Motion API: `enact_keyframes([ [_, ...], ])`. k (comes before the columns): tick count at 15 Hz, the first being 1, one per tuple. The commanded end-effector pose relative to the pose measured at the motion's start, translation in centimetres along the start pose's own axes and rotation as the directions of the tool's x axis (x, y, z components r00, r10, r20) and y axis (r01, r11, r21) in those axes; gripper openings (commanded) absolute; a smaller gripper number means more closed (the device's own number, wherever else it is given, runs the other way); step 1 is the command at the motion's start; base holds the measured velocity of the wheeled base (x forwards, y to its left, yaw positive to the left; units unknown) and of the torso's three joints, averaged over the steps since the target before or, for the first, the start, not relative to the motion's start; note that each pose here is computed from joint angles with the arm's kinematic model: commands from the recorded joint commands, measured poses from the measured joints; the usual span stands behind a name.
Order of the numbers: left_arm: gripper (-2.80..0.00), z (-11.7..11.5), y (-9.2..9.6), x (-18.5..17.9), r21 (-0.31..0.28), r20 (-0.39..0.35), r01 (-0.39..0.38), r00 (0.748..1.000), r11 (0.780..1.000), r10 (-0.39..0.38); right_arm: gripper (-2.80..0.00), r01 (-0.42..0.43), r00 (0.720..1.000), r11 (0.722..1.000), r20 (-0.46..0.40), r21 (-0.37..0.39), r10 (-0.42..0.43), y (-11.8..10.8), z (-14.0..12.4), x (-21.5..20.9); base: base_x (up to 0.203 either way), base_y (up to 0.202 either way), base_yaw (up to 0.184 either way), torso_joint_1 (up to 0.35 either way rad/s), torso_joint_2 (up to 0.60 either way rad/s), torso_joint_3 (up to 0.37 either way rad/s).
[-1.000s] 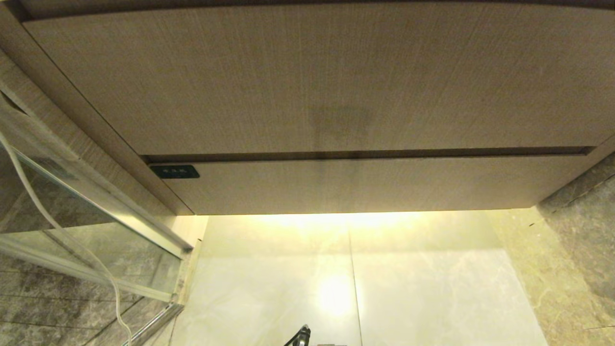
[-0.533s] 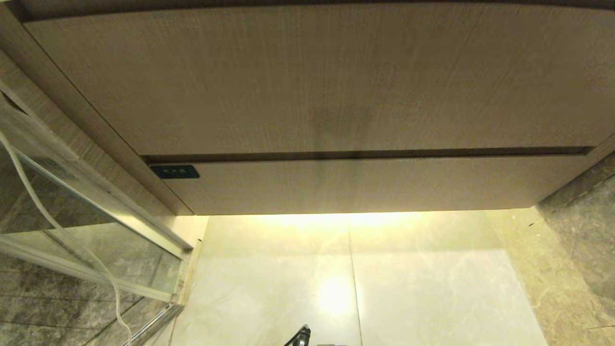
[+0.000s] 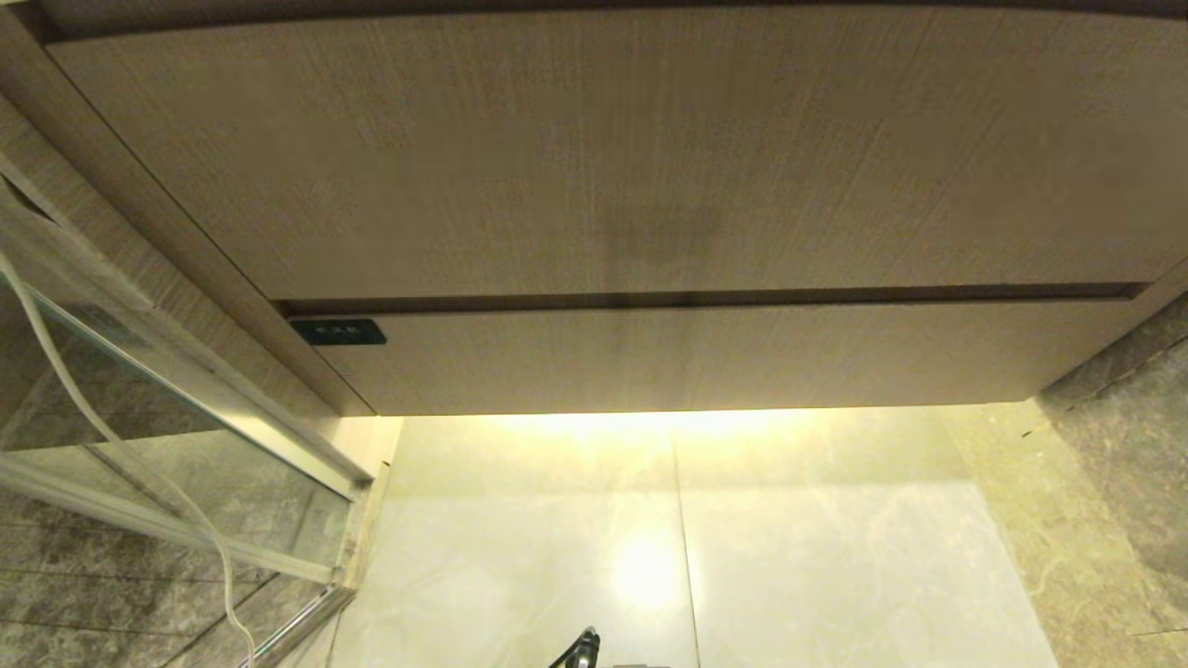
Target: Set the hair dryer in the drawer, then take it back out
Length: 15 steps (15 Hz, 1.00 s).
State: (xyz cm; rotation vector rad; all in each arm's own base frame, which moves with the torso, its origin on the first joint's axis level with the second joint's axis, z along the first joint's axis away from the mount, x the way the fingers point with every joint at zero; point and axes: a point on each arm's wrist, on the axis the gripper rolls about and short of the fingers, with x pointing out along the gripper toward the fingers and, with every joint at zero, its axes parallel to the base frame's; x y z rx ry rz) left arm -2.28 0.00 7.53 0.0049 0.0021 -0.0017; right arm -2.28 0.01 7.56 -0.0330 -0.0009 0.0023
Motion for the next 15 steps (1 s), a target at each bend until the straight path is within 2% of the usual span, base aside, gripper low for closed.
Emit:
enact_keyframes([
  [1,-2.80,0.00,0.00,0.01,0.000,-0.001,0.000,1.000,1.000,0.000,-2.80,-0.004,1.000,1.000,-0.005,-0.007,0.004,0.01,-0.09,0.01,0.000,0.000,0.000,0.000,0.00,0.000],
  [10,-2.80,0.00,0.00,0.01,0.000,-0.001,0.000,1.000,1.000,0.000,-2.80,-0.012,1.000,1.000,-0.008,-0.025,0.012,0.03,-0.12,0.01,0.000,0.000,0.000,0.000,0.00,0.000],
  [12,-2.80,-0.04,0.00,0.01,0.000,-0.001,0.000,1.000,1.000,0.000,-2.80,-0.001,1.000,1.000,-0.002,0.005,0.001,0.00,-0.05,-0.01,0.000,0.000,0.000,0.000,0.00,0.000],
  [15,-2.80,-0.02,0.00,0.01,0.000,-0.001,0.000,1.000,1.000,0.000,-2.80,-0.001,1.000,1.000,-0.004,0.012,0.001,0.00,-0.09,0.00,0.000,0.000,0.000,0.000,0.00,0.000],
])
